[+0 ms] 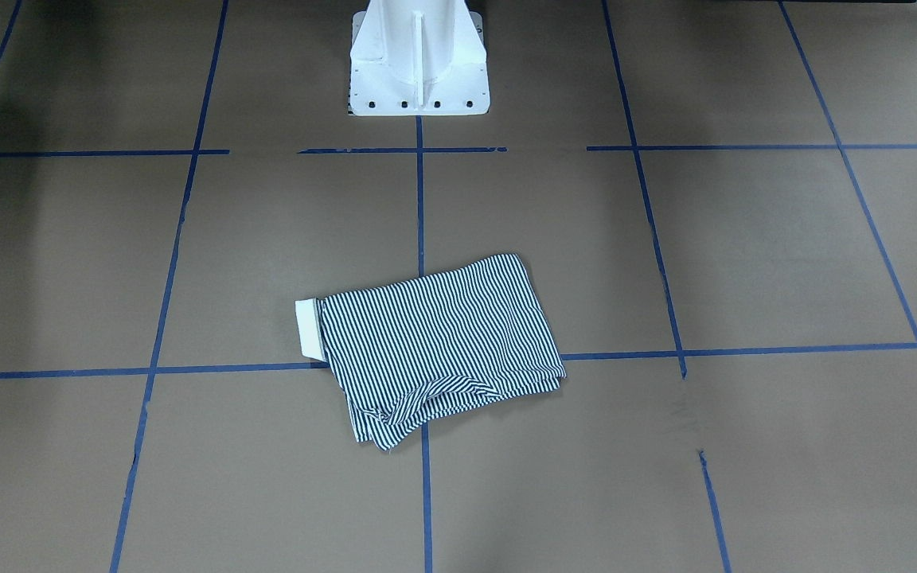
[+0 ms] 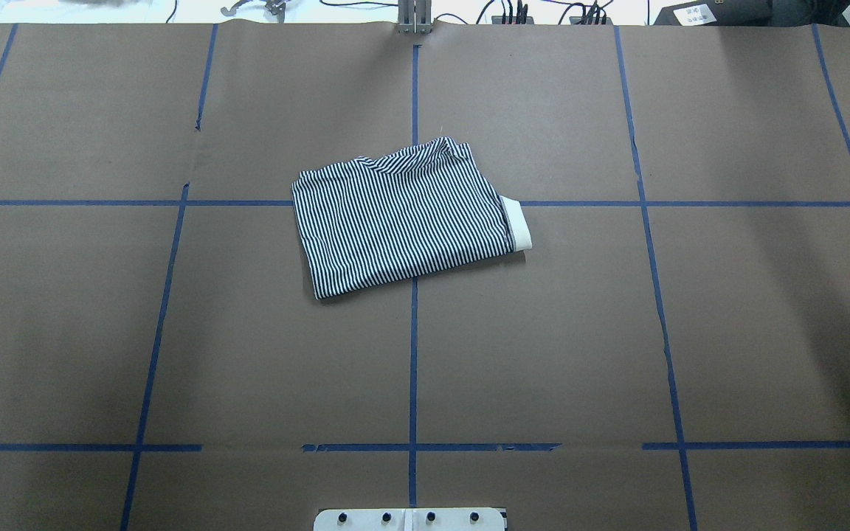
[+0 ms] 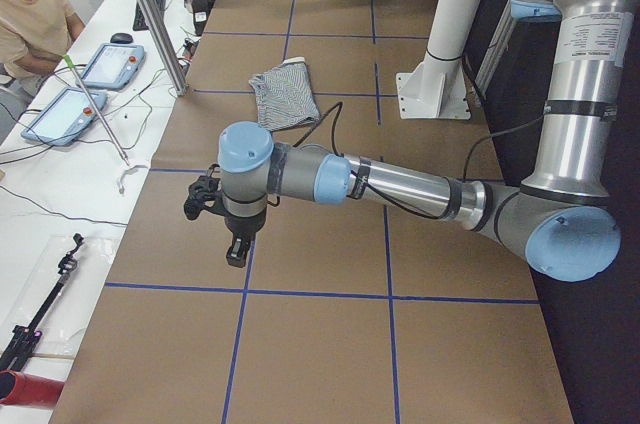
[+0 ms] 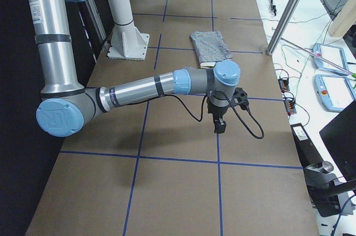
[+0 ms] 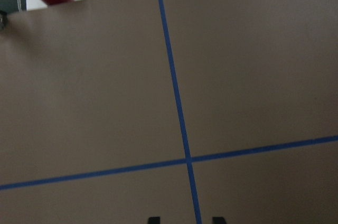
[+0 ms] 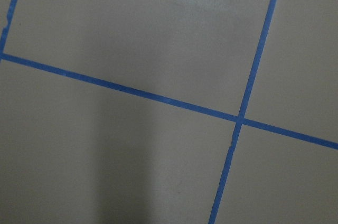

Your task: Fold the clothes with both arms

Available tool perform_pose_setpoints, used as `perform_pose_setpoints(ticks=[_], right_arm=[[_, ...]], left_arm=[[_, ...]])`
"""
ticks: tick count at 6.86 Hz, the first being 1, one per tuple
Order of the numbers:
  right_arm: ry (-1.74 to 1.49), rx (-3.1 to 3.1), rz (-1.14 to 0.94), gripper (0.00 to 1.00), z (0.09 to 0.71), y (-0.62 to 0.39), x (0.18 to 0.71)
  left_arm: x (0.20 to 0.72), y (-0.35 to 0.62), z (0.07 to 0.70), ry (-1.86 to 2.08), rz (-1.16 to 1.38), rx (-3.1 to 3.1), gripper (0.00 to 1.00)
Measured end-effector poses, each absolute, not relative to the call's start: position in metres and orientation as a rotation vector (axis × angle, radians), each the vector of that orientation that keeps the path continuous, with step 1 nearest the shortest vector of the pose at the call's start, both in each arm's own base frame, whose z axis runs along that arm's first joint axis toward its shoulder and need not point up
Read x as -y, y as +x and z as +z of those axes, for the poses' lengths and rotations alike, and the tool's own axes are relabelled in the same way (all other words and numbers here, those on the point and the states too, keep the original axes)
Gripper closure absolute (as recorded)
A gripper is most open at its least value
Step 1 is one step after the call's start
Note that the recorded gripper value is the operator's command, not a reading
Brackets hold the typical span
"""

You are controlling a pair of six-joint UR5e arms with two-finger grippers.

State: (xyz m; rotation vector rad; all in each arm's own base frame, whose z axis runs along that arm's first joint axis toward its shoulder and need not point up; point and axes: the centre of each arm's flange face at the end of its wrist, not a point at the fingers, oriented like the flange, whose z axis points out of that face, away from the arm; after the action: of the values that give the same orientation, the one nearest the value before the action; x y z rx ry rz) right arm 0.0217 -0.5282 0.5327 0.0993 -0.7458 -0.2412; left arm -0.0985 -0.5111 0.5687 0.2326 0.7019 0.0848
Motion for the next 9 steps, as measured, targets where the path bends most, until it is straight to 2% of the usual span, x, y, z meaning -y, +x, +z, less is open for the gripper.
perform_pose_setpoints(ticks=[4, 9], right_arm=[[0.057, 0.705, -0.262, 0.0, 0.552, -0.007, 0.529], [0.026, 0.71, -0.253, 0.0, 0.57, -0.005, 0.526]], left_arm=[[0.498, -0.047, 0.588, 0.205, 0.188, -0.716, 0.0], [0.489, -0.051, 0.608, 0.166, 0.165, -0.72, 0.0]])
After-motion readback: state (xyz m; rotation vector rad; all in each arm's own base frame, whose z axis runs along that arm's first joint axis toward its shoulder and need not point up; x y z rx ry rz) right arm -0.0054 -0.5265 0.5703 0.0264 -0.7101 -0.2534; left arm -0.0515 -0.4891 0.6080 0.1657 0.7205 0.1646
